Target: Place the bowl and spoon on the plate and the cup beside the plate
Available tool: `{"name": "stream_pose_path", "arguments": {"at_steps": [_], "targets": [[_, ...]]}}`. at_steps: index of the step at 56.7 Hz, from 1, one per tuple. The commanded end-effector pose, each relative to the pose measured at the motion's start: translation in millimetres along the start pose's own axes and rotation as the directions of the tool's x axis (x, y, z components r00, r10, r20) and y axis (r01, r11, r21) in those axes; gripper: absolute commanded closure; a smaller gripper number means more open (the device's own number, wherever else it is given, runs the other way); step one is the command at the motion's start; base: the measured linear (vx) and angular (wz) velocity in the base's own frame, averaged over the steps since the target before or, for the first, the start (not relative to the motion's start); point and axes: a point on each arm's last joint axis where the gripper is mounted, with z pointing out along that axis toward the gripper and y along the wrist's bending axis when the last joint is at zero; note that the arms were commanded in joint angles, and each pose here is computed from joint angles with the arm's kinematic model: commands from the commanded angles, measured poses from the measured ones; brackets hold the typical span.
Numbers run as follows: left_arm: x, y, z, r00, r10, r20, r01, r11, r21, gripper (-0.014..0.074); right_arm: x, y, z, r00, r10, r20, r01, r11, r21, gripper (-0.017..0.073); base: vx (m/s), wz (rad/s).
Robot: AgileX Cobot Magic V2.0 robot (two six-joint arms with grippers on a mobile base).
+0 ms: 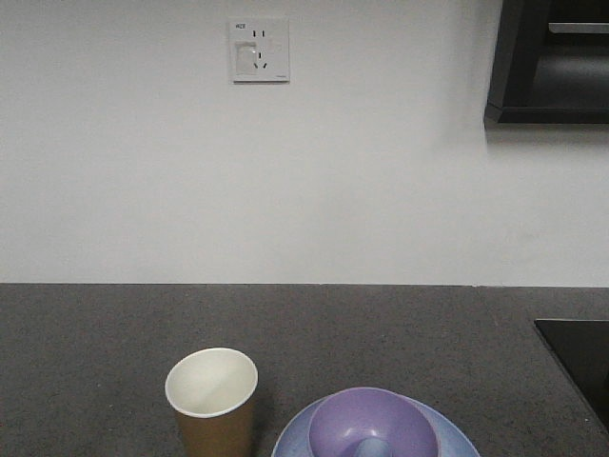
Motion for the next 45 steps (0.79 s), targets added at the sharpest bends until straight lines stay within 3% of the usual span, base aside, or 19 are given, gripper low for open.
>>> {"name": "stream_pose_path", "arguments": {"at_steps": [1,9,12,18,45], "targets": [[21,3.3,-8,0.992,0.008,0.129,0.004,0.996,-0.094,0.0600,-15,-2.3,-2,0.996,-0.009,0.094,0.007,1.000,0.026,0.0571,0.00,0.00],[63,2.8,-17,0.975,0.028,0.220,0.013,0.984,-0.180,0.0600,-15,-2.3,-2,0.996,-0.009,0.094,0.007,1.000,0.026,0.0571,0.00,0.00],[73,2.5,-20,0.967,0.012,0.256,0.040,0.980,-0.197,0.0600,-15,-2.3,-2,0.996,-0.009,0.094,0.007,1.000,0.026,0.0571,0.00,0.00],[75,2.6,-23,0.973,0.032,0.229,0.019,0.976,-0.216,0.0600,-15,-2.3,-2,0.996,-0.009,0.094,0.007,1.000,0.026,0.0571,0.00,0.00],[76,2.8,-23,0.974,0.018,0.224,0.032,0.976,-0.217,0.0600,-15,-2.3,-2,0.996,-0.009,0.094,0.007,1.000,0.026,0.0571,0.00,0.00]]}}
